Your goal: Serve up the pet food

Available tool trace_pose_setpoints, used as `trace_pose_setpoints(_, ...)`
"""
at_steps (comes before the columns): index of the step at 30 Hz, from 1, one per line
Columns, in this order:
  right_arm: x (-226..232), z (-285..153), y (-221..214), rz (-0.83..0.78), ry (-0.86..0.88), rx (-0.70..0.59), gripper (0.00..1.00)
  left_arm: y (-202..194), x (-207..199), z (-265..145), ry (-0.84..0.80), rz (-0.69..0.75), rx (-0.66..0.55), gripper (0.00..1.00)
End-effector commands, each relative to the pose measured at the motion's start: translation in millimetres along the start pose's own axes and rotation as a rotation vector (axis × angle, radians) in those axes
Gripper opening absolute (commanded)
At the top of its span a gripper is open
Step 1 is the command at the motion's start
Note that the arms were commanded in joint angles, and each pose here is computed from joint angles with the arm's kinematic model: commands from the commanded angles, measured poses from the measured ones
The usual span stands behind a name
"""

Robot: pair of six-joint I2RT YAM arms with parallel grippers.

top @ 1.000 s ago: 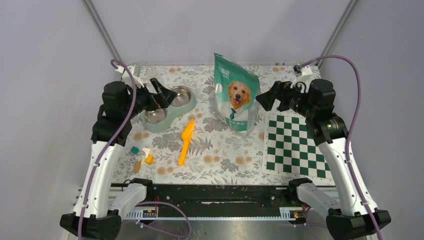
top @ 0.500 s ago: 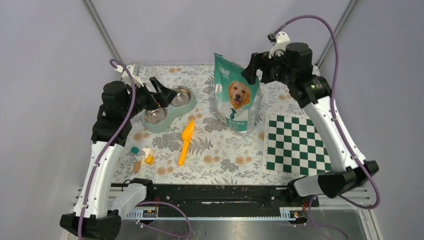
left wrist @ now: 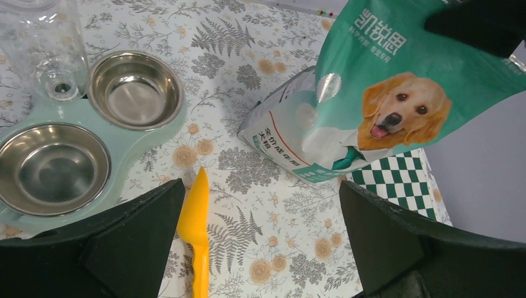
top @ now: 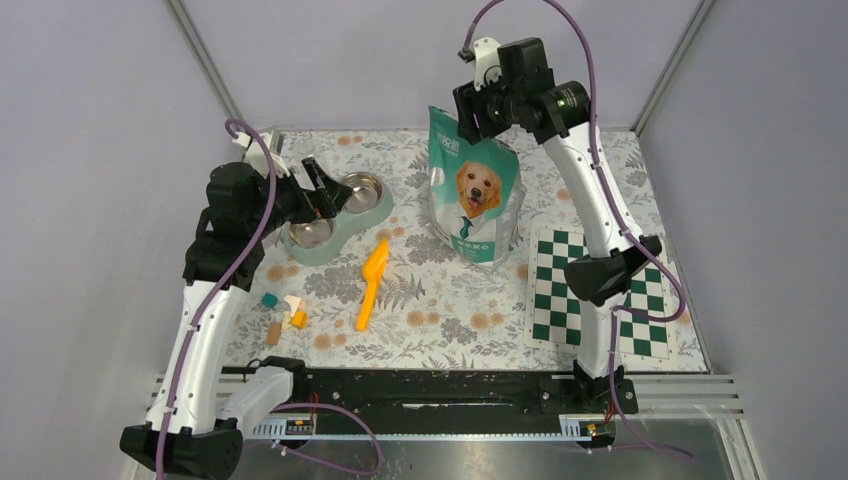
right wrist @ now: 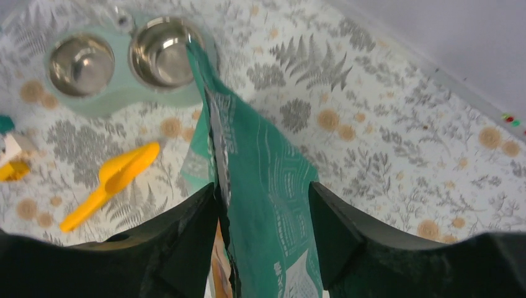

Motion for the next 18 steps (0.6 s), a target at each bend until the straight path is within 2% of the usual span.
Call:
trace_pose_setpoints(1, 11, -15, -25, -0.073, 0.049, 0.144, 0.63, 16, -1, -8, 0.034, 0.059, -0.062, 0.98)
trace_pose_setpoints(4, 13, -10, -31, -0.082, 0.029, 0.173, 0.71, 14, 0, -9, 0.041, 0.068, -0.057, 0.98)
trace_pose_setpoints(6, 13, -7, -32, -0.071, 0.035, 0.18, 0.68, 13, 1, -8, 0.046, 0.07, -0.051, 0.98)
trace_pose_setpoints(8, 16, -7, -29, -0.059, 0.039, 0.168, 0.5, 12, 2, -7, 0.049, 0.068, -0.048, 0.98)
trace_pose_setpoints(10, 19, -9, -24, -0.048, 0.044, 0.145, 0.12, 13, 2, -6, 0.05, 0.064, -0.046, 0.98)
trace_pose_setpoints(11, 21, -12, -21, -0.033, 0.039, 0.128, 0.0, 13, 2, -6, 0.051, 0.062, -0.045, 0.98)
trace_pose_setpoints(14, 30, -30, -8, 0.031, 0.027, 0.057, 0.0, 15, 1, -7, 0.047, 0.06, -0.05, 0.98)
trace_pose_setpoints(18, 58, -78, 18, 0.086, 0.034, -0.135, 0.0, 17, -1, -9, 0.042, 0.057, -0.058, 0.98)
Point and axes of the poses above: each gripper's point midway between its finger pads, its own z axis out along the fingers, its own x axis along the line the jaws close on, y = z × x, the point moved 8 cm from there along -z, back along the fingers, and after that the axes turned 8 degrees about z, right-handed, at the moved point
